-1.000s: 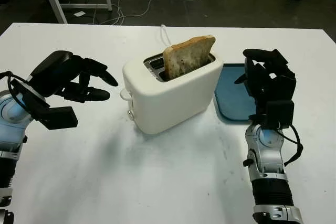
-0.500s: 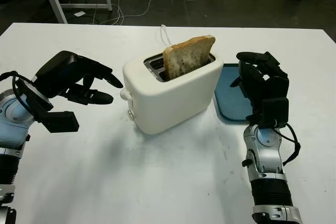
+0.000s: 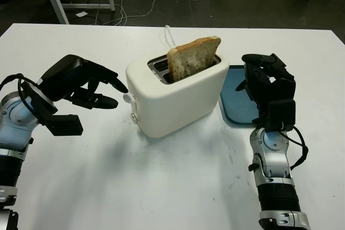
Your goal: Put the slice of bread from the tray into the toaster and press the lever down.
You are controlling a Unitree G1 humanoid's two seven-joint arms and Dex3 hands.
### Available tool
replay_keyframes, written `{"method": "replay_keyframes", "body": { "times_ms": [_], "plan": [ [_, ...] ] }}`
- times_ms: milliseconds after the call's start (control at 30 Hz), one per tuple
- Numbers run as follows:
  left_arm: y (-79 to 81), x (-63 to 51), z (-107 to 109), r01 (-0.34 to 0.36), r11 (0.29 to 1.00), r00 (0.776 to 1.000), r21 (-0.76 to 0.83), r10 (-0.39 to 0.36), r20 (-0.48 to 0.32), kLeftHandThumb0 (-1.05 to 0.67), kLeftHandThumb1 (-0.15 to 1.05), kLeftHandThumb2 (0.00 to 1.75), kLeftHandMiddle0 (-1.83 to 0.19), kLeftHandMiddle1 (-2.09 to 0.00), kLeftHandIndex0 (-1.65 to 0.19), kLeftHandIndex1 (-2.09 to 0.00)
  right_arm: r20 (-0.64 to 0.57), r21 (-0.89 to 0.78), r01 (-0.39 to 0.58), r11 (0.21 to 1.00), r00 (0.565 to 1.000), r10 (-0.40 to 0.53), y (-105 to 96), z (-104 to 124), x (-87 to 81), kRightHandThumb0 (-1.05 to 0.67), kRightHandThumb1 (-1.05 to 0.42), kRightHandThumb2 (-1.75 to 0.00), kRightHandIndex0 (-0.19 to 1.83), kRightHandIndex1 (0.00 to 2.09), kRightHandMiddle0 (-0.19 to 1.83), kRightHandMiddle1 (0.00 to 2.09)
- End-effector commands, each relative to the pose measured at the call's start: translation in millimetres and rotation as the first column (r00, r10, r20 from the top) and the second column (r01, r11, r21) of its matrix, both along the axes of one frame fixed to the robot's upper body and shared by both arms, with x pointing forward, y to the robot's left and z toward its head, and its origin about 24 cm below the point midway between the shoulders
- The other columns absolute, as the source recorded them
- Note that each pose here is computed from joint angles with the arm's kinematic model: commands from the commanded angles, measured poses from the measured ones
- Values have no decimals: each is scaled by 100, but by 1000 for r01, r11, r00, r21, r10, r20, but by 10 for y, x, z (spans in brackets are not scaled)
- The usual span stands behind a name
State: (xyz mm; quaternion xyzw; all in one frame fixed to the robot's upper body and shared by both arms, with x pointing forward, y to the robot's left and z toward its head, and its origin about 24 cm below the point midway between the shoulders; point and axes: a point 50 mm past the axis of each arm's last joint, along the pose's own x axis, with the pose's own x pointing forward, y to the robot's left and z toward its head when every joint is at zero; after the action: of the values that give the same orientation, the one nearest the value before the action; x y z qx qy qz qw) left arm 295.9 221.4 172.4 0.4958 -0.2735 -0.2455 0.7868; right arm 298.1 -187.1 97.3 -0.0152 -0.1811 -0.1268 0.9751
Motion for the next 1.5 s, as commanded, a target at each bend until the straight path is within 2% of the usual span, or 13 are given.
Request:
{"method": "replay_keyframes", "body": {
  "times_ms": [0, 467, 1200, 1467],
  "plan": [
    [-33, 18, 6, 20, 1000, 1000, 0, -20, -1, -95, 92, 30, -95, -174, -103, -34, 7, 2, 8, 1000, 1000, -8, -7, 24, 1, -48, -92, -26, 105, 156, 98, 109],
    [-57, 32, -31, 35, 999, 999, -1, -35, -21, -93, 92, 26, -99, -167, -107, -29, 14, 10, 16, 1000, 1000, -16, -17, 33, 1, -48, -92, -25, 103, 157, 98, 103],
    [-81, 23, -74, 52, 998, 997, -27, -53, -58, -93, 92, 23, -100, -162, -112, -20, 1, -3, 20, 1000, 1000, -20, -16, 21, 16, -49, -92, -24, 105, 156, 100, 106],
    [-88, 30, -76, 55, 998, 997, -14, -56, -48, -92, 92, 23, -101, -163, -113, -17, 4, -10, 26, 1000, 1000, -26, -17, 33, 14, -48, -92, -24, 107, 154, 103, 102]
  ]
}}
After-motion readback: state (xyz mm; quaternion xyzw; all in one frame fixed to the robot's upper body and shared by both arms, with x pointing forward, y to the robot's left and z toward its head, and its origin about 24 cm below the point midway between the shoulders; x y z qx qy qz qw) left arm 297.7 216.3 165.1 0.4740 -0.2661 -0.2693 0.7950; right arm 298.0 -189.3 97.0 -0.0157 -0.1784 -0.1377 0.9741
